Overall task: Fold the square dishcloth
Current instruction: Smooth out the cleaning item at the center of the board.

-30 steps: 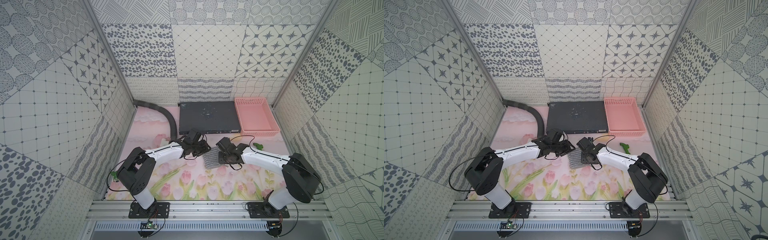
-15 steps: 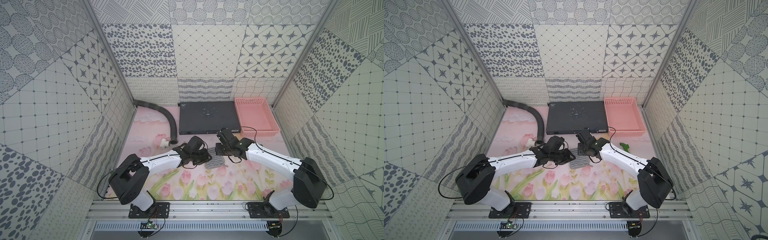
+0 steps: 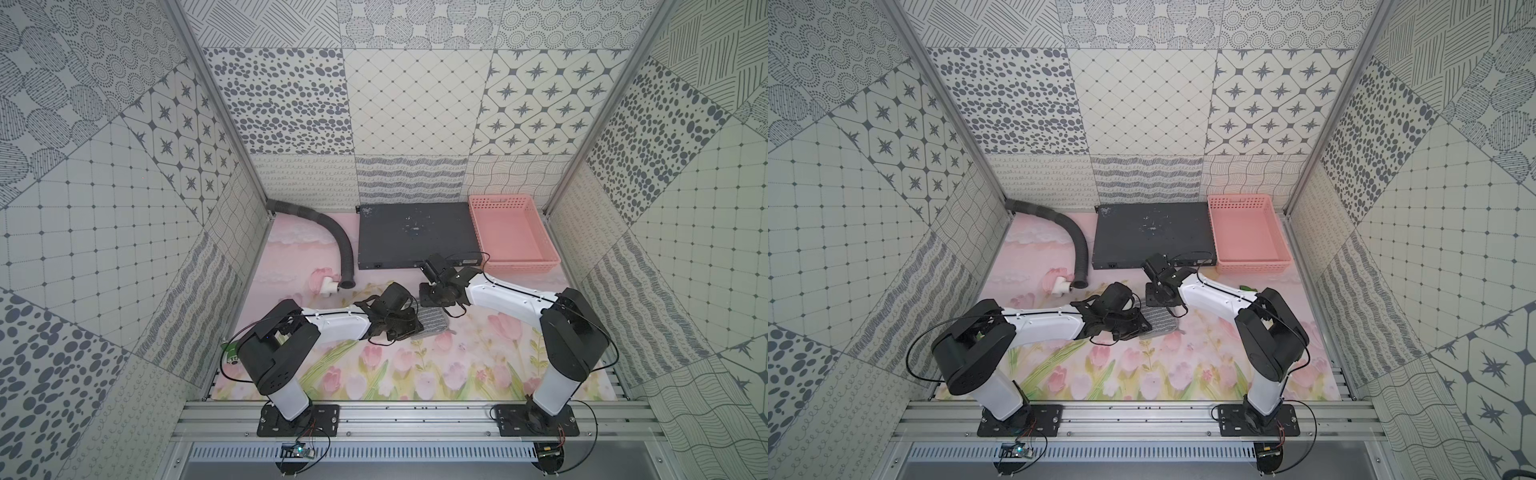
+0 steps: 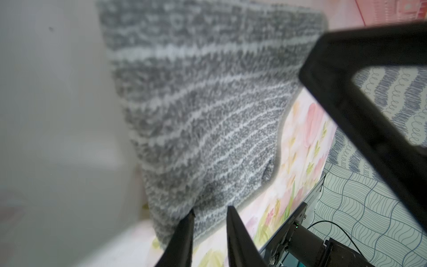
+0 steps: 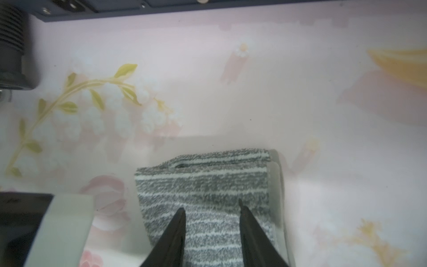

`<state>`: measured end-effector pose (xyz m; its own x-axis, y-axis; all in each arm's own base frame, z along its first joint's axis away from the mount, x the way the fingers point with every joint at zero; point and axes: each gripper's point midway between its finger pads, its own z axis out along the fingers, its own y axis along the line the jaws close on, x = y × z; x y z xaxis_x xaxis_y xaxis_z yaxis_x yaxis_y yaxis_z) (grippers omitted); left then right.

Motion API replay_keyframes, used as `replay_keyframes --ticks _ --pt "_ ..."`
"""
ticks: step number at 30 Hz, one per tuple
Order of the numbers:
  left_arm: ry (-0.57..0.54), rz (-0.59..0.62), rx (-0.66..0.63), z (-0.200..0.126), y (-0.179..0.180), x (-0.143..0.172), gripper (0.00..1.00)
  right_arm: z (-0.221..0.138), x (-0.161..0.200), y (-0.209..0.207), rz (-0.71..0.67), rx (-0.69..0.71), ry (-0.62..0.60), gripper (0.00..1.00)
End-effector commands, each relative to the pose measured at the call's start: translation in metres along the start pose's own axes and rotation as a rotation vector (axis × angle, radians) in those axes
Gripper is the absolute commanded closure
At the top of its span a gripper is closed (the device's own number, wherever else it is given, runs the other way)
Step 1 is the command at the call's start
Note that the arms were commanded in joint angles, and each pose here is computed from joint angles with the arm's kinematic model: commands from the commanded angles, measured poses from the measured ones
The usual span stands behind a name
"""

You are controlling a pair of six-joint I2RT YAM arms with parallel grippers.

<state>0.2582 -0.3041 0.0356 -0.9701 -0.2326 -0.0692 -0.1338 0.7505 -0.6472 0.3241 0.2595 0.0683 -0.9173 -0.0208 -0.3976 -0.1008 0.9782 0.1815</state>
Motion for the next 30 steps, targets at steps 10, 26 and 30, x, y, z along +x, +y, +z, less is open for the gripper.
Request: replay_keyframes --ticks 10,26,30 --pt "0.02 -0.004 -0.023 0.009 0.01 0.004 0.74 0.039 -0.021 -0.014 0.033 0.019 -0.003 0.6" --pt "-0.052 0.086 0.086 -0.038 -0.051 -0.018 0.66 -0.045 -0.037 0.001 0.013 -0.142 -0.131 0.5" --pt "-0.083 0.086 0.097 -0.046 -0.056 -0.029 0.65 -0.069 -0.025 -0.003 0.021 -0.19 -0.152 0.29"
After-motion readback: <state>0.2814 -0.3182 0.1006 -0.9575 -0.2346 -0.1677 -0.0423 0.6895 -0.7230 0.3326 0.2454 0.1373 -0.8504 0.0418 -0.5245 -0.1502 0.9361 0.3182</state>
